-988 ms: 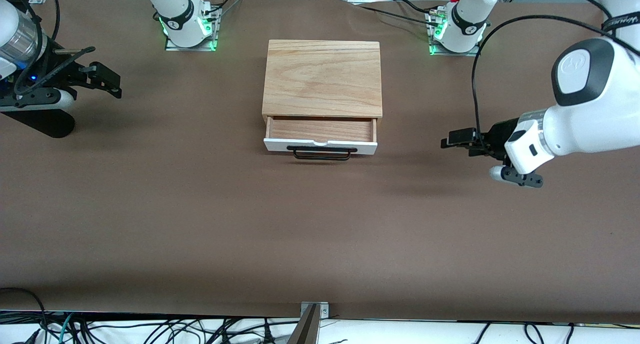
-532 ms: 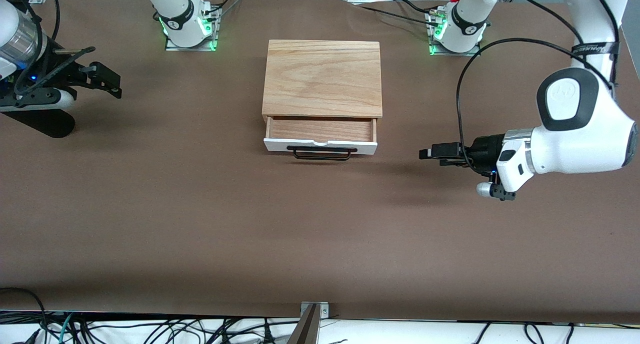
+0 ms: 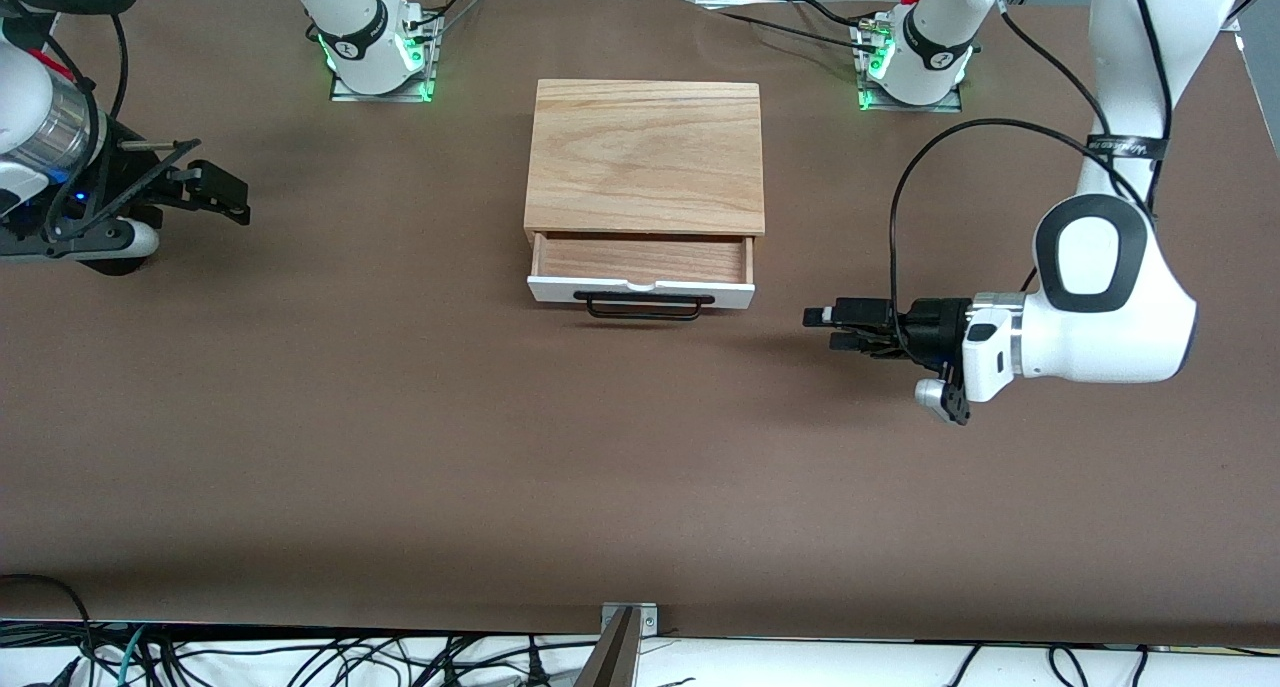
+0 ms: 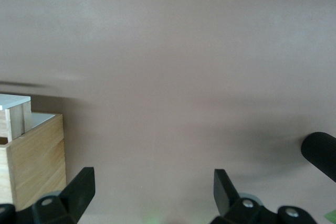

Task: Close drawer with both arms simultaneously
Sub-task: 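Move the left gripper toward the drawer while the right gripper approaches too, then bring both grippers against the drawer front at the black handle ends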

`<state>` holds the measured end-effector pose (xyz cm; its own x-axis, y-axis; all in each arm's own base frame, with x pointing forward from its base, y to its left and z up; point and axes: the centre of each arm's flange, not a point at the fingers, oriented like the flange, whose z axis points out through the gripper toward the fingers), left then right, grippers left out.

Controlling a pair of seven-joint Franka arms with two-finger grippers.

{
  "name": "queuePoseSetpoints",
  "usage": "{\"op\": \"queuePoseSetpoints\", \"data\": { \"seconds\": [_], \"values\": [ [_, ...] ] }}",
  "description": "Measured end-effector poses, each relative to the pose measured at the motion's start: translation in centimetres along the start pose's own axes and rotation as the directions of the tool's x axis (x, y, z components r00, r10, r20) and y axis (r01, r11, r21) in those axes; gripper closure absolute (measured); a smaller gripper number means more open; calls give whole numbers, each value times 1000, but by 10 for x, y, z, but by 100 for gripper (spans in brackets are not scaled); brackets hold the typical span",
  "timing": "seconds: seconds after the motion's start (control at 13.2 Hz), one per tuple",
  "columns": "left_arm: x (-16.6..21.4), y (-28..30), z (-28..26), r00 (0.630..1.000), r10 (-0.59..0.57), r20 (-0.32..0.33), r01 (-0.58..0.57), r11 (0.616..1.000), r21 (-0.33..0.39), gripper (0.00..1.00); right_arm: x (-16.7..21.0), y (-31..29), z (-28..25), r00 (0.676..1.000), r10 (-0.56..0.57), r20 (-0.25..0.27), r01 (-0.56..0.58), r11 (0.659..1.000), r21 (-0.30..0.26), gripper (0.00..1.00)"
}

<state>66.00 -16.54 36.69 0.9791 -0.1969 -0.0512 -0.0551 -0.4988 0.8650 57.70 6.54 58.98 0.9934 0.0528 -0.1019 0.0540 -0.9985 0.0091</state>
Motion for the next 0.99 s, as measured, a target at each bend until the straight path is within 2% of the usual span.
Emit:
{"op": "queuePoseSetpoints", "data": {
  "seconds": [0.23,0.38,0.46,0.53,0.68,0.76,0.84,0.91,0.99],
  "values": [
    [5,-29,33,999,41,1,-41,994,-102,0,19,-10,34,998,-17,54,18,1000,-3,0],
    [3,-46,55,1000,14,-7,-15,984,-177,0,36,-28,60,993,-97,61,96,995,18,0],
    [1,-52,64,1000,-2,-6,0,980,-199,0,42,-41,72,984,-165,66,159,983,92,0],
    [-1,-56,71,1000,-12,-3,12,978,-208,0,46,-58,83,974,-217,68,199,958,209,0],
    [-4,-64,82,1000,-17,-10,14,971,-239,0,56,-91,110,963,-259,81,198,875,441,0],
    [-6,-72,91,999,-17,-32,7,959,-284,0,63,-108,128,959,-269,91,179,822,541,0],
    [-10,-80,106,998,-17,-62,-5,941,-339,0,70,-126,144,956,-282,76,175,762,624,0],
    [-15,-89,125,996,-16,-92,-21,921,-389,0,77,-144,158,955,-293,44,189,717,671,0],
    [-22,-97,145,993,-14,-119,-38,904,-427,0,82,-158,170,954,-299,23,199,691,695,0]
  ]
}}
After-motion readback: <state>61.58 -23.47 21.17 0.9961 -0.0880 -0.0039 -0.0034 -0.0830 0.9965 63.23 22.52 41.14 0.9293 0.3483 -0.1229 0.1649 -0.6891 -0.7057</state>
